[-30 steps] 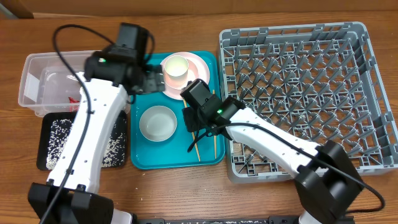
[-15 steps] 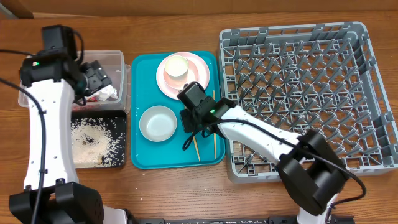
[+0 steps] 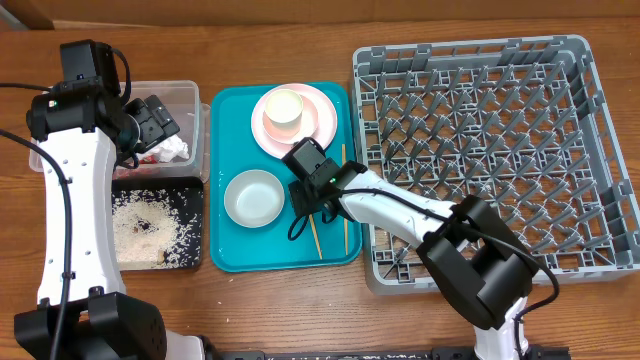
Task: Sort waste into correct bins and load items into the dishwasher
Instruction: 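Reach the right gripper to a chopstick on the teal tray and grasp it, then carry the chopstick right and drop it into the dish rack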
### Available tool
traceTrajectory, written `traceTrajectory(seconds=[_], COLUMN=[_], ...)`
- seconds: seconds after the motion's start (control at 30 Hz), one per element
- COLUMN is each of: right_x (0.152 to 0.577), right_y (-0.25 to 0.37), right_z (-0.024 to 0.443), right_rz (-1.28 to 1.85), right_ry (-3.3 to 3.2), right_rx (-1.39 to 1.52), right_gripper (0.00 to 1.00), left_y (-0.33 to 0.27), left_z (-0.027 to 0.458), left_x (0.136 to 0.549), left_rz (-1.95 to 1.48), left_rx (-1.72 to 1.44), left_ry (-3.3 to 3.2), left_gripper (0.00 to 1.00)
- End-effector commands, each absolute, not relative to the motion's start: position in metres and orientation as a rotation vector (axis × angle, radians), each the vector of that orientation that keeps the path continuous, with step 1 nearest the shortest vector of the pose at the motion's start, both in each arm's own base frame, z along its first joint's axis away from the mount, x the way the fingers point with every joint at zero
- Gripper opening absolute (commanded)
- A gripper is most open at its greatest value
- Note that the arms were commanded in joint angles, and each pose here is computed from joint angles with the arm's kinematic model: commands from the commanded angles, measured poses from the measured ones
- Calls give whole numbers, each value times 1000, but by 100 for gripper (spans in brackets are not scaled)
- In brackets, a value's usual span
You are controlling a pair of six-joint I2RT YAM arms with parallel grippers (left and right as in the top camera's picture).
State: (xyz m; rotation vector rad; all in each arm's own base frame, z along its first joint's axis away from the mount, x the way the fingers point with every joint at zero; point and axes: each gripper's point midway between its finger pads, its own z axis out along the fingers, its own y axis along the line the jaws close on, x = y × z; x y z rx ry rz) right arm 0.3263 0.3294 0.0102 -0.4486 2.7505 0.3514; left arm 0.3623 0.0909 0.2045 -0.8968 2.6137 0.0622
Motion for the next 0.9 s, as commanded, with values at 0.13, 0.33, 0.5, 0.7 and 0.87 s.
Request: traceTrajectory(seconds=[0.13,0.33,0.5,0.7,0.87], right_x=[324,330,338,351,352], right_y=[331,341,343,286,219], right_z=[5,33,101,181,197], right_rz=[351,419,469,286,45], right_ry=[2759,2721,2616,2476,2494], right_rx=[-450,-450,-436,-372,-270], right_gripper=[7,4,4,4,4], left_y=[90,90,90,90,90], left_z=[211,211,211,211,211], left_x=[367,367,367,367,367], left_rz=[42,42,42,42,42], left_rx=[-905,-905,-905,-905,-905], left_ry=[2590,2590,2590,2590,2590], left_gripper=[100,100,100,100,100])
